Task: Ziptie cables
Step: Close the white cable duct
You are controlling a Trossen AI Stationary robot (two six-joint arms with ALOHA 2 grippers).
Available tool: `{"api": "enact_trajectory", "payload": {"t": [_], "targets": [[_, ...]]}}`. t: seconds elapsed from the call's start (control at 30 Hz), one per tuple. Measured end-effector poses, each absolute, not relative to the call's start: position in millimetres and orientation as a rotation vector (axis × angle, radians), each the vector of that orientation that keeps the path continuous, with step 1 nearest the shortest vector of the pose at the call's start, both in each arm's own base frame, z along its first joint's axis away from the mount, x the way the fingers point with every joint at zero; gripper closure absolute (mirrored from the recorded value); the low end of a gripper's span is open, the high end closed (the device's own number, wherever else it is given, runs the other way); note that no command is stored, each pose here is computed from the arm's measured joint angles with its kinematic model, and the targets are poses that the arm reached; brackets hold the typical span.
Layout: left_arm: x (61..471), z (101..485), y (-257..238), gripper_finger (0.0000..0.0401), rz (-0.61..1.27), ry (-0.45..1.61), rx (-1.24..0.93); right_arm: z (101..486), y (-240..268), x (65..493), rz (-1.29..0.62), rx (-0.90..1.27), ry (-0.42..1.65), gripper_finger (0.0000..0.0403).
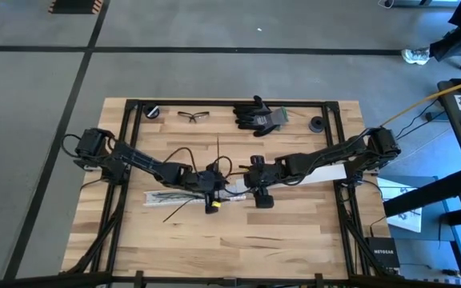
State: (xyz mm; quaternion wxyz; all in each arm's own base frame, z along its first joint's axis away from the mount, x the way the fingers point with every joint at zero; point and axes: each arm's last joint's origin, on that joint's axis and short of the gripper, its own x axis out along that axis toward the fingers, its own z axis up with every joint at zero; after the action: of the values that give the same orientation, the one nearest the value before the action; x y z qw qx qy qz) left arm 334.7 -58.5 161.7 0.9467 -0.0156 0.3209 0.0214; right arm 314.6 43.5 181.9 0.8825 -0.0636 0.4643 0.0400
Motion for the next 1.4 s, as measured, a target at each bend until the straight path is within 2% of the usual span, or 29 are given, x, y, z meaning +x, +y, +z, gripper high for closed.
{"api": "enact_trajectory", "payload": {"t": [0.5,0.67,1.0,1.27,1.4], "targets": [[343.6,129.2,-59.6,0.0112,0.054,0.697,-0.018,181.1,43.4,313.7,0.070,-0.105,0.980,0.0189],[349.6,133.5,-58.6,0.0112,0.054,0.615,-0.028,177.9,43.5,312.4,0.059,-0.056,0.980,0.0189],[356.4,117.4,-59.2,0.0114,0.045,0.589,-0.018,170.3,43.8,306.9,0.046,0.011,1.018,0.0189],[357.2,118.2,-58.9,0.0176,0.051,0.574,-0.014,176.3,43.8,304.1,0.054,0.036,1.009,0.0189],[357.1,117.9,-58.0,0.0192,0.052,0.578,-0.011,180.6,43.8,301.1,0.064,0.050,1.009,0.0189]]}}
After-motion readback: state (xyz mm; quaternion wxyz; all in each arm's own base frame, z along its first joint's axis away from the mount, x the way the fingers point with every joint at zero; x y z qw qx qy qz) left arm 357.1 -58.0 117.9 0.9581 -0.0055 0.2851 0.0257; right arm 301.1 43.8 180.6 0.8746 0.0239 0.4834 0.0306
